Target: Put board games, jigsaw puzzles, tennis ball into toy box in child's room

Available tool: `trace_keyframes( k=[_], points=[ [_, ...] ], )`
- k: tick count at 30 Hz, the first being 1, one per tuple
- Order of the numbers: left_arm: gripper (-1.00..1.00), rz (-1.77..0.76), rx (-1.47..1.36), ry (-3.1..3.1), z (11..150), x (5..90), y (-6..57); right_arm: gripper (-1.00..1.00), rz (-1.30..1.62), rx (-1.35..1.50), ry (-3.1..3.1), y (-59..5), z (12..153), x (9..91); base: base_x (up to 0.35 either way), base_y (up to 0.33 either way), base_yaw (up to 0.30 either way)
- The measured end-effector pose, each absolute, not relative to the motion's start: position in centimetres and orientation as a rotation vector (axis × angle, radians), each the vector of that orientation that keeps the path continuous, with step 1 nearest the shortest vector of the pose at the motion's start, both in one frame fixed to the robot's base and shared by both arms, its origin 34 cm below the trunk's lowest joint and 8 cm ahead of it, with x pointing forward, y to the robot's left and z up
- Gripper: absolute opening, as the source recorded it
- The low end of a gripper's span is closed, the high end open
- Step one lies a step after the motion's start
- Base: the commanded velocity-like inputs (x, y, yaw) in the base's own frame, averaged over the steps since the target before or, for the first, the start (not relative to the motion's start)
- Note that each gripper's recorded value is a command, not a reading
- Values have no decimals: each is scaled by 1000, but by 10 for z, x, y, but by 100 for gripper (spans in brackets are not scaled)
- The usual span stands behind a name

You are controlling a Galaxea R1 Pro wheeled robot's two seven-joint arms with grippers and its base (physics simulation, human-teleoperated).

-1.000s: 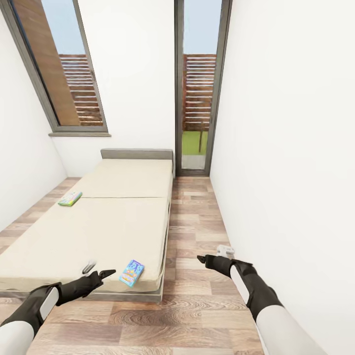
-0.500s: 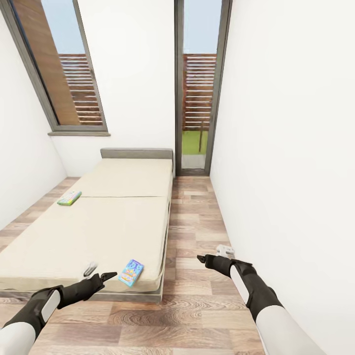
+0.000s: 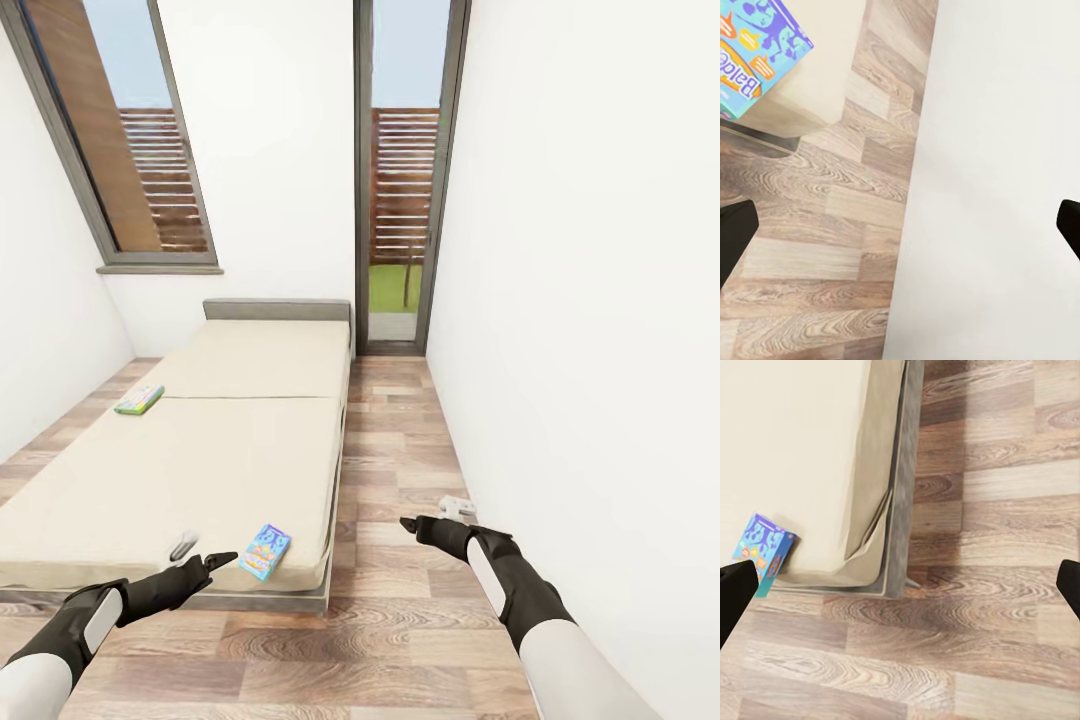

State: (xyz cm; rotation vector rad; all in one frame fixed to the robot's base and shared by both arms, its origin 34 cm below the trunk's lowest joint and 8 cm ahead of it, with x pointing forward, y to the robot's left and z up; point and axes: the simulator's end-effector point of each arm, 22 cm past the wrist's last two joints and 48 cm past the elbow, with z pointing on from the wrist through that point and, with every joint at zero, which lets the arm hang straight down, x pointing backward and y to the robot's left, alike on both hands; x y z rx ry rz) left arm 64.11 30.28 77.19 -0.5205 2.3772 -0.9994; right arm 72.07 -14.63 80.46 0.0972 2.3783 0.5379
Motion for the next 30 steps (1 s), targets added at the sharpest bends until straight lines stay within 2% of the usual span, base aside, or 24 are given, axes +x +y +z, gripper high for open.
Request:
trace_keyframes(
  k=[30],
  points=[
    [100,-1015,-527,2360,738,648,303,100,538,98,2373,-148,769,727,0,0,0]
  ],
)
